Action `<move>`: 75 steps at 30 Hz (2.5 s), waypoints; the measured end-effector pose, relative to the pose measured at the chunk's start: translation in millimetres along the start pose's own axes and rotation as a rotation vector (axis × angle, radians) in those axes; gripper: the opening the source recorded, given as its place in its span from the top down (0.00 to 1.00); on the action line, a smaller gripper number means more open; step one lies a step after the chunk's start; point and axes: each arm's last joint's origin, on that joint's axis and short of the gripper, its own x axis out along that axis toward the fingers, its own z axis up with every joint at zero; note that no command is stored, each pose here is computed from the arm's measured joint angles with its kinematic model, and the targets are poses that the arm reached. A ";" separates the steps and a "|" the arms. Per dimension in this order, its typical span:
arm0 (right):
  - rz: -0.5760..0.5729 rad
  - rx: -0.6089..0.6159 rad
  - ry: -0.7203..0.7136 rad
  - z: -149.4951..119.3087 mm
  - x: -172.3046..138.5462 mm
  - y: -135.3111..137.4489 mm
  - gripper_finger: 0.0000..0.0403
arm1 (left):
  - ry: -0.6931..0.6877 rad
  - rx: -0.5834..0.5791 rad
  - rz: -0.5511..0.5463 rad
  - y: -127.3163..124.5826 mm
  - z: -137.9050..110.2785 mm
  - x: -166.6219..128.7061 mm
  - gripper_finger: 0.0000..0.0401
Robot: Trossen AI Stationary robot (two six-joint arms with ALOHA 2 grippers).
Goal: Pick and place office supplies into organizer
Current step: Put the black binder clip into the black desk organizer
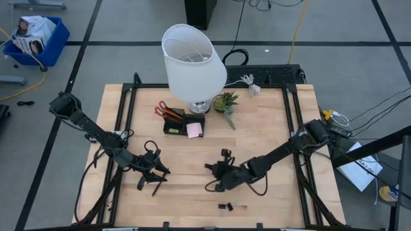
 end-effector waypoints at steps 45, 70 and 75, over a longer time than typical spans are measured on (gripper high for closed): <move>-0.077 -0.019 -0.267 65.8 158.5 -127.8 1.00 | -0.293 0.137 -0.147 -17.2 43.5 -53.9 0.55; -0.084 -0.017 -0.287 67.1 161.1 -141.2 0.87 | -0.280 0.141 -0.174 -17.9 42.8 -53.8 0.55; -0.060 -0.002 -0.292 67.8 158.8 -131.2 0.88 | -0.268 0.150 -0.167 -17.3 41.7 -53.3 0.55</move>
